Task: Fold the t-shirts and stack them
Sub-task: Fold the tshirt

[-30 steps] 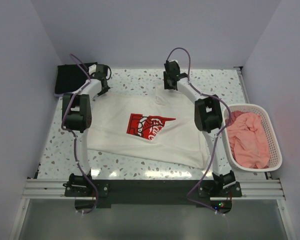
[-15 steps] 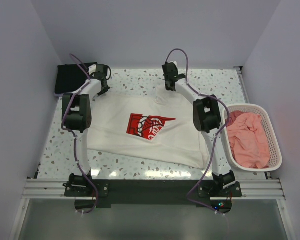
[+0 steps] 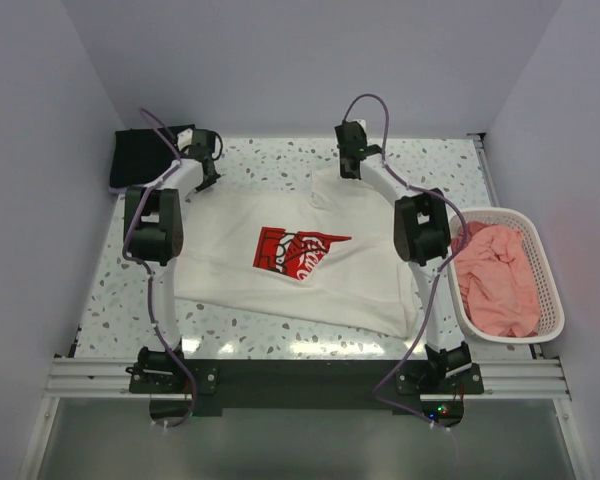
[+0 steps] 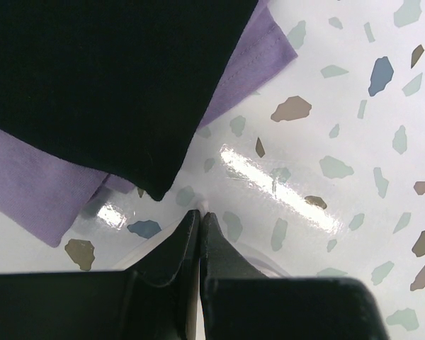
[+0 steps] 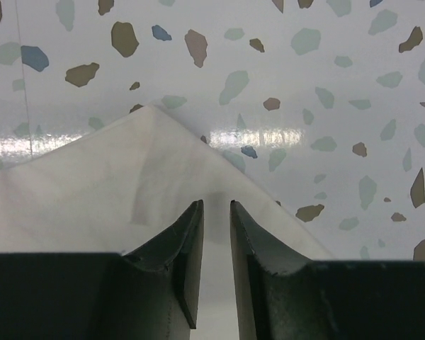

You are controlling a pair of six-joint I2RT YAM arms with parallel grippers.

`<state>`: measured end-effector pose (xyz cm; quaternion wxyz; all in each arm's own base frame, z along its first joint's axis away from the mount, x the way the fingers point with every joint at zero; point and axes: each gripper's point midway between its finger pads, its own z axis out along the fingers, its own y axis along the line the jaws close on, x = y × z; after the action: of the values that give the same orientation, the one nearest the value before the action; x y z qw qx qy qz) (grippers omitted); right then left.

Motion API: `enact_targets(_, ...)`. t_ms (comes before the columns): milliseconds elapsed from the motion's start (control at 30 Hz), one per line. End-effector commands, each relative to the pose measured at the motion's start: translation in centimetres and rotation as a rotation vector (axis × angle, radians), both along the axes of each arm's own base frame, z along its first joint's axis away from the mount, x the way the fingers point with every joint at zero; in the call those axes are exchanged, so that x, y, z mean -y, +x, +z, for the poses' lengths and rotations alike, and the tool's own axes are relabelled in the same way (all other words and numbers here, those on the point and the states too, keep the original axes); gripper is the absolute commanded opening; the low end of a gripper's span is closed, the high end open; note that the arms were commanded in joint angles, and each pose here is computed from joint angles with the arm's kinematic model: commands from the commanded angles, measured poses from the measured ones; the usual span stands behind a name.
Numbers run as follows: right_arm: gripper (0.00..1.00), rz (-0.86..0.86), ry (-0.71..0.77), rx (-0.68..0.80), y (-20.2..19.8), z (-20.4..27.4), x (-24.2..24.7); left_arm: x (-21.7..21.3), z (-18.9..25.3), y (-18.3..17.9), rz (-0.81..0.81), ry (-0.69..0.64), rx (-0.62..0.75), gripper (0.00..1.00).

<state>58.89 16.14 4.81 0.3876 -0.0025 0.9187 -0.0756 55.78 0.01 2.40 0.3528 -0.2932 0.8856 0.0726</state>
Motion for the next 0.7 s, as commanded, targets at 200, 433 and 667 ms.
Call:
enact_targets(200,0.33,0.058,0.124,0.119,1.1,4.8,-3.5,0.6,3.2,1.4,-0.013,-0.022,0.095,0.00)
enact_targets(433,0.38,0.033,0.120,0.094,1.2,2.7,-3.5,0.6,3.1,1.4,-0.017,-0.021,0.093,0.00)
enact_targets(667,0.43,0.031,0.116,0.083,1.6,1.0,-3.7,0.6,2.8,1.3,-0.018,-0.022,0.086,0.00)
